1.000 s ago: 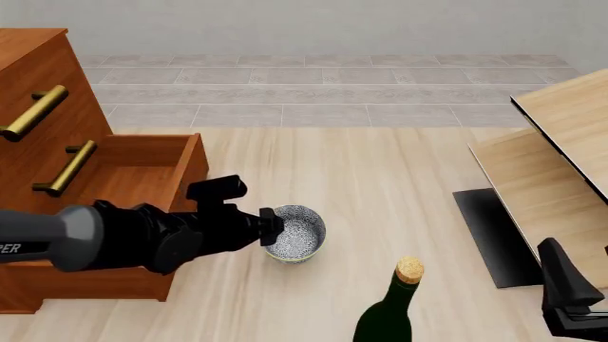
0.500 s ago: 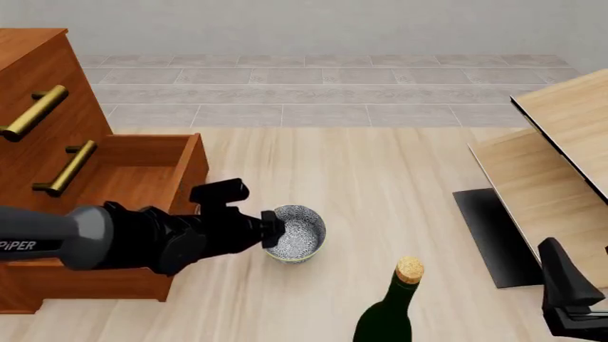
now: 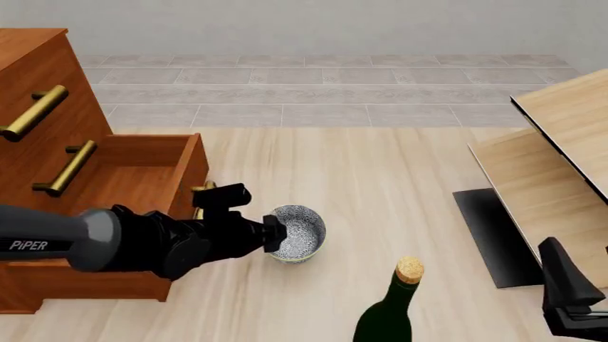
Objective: Put the bowl on top of the cabinet.
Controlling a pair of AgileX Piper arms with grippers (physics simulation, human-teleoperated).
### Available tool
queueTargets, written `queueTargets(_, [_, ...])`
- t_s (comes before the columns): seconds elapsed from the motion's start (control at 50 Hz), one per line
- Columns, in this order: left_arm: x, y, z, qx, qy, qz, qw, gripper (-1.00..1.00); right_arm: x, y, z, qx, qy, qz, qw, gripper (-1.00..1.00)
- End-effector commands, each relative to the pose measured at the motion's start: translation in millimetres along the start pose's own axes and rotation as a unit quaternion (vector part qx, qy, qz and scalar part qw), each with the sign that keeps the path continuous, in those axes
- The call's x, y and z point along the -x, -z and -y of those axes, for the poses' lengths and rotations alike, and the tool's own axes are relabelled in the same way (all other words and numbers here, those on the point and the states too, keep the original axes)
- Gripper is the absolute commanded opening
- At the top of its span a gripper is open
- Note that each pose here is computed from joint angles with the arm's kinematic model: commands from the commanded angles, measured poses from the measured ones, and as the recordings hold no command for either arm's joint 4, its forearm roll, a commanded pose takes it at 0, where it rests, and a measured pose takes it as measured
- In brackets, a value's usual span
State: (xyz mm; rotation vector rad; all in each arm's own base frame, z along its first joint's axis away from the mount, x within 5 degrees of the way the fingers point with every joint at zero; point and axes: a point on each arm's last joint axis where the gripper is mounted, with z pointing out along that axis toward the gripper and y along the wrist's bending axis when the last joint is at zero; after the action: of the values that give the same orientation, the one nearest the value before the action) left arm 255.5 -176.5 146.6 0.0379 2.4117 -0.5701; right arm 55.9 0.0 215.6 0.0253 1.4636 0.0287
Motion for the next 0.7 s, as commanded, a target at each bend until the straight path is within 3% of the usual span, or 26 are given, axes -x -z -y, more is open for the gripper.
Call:
queueTargets(0.02, [-2.5,-1.5,-0.4,0.0,0.002,-0.002,1.0,1.0,0.1,0.0,0.0,0.0,0.0,0.001,1.0,1.0])
queueTargets(0.7, [-7.3,-5.4,-2.6,0.002,0.003,-0.006,1.0,1.0,-0.4,0.0,-0.2,0.002,0.003,-0.003,1.0,1.0])
